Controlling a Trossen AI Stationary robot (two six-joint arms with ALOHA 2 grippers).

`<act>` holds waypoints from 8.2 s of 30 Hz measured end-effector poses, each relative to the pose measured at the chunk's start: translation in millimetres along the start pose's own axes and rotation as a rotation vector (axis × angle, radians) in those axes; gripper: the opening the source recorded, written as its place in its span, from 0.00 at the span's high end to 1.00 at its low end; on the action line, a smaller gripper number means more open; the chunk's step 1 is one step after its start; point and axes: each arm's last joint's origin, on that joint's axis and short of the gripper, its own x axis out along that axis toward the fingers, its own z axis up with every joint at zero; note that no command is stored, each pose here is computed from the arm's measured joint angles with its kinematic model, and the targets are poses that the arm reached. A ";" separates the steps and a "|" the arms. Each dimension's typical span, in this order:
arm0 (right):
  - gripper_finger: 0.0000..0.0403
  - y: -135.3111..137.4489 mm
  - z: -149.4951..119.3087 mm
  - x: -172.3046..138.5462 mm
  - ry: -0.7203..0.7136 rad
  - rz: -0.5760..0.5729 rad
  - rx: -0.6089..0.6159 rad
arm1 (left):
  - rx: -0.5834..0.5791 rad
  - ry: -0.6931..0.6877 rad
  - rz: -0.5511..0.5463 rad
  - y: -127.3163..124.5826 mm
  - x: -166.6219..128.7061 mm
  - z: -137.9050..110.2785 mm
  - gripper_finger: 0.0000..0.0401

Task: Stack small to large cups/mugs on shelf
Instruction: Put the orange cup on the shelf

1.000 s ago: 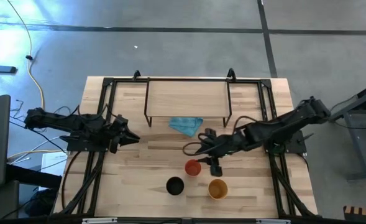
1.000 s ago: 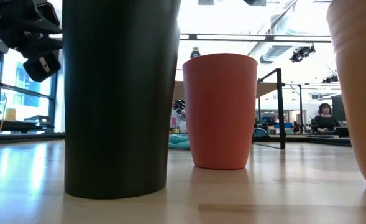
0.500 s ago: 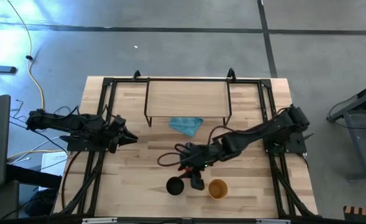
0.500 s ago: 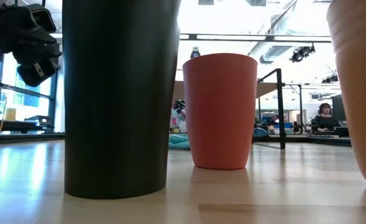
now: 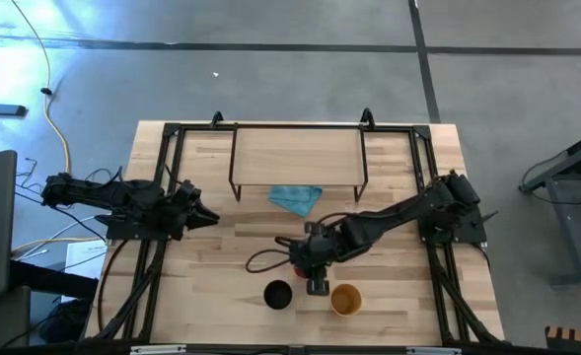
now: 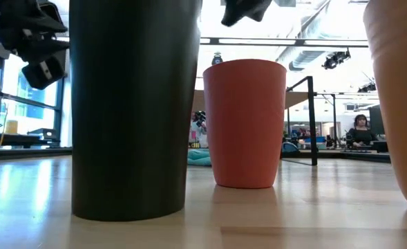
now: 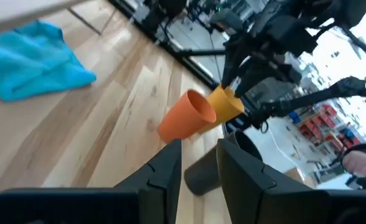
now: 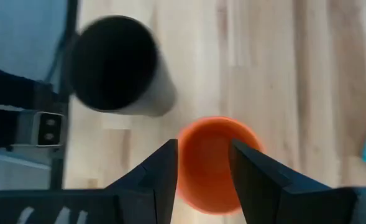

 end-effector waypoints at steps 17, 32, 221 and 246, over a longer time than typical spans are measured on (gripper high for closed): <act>0.66 -40.1 -15.2 19.4 0.130 -0.080 0.164 | 0.048 -0.026 0.003 -0.8 -0.1 1.6 0.77; 0.66 -45.6 -19.1 28.2 0.137 -0.014 0.217 | 0.090 -0.028 0.005 -0.7 -0.1 1.7 0.77; 1.00 -302.1 -23.5 -166.3 0.154 -0.289 0.647 | 0.066 -0.080 0.063 0.9 -0.2 3.3 0.77; 0.91 -300.0 -21.3 -165.2 0.143 -0.270 0.628 | 0.065 -0.079 0.064 0.9 -0.2 3.2 0.77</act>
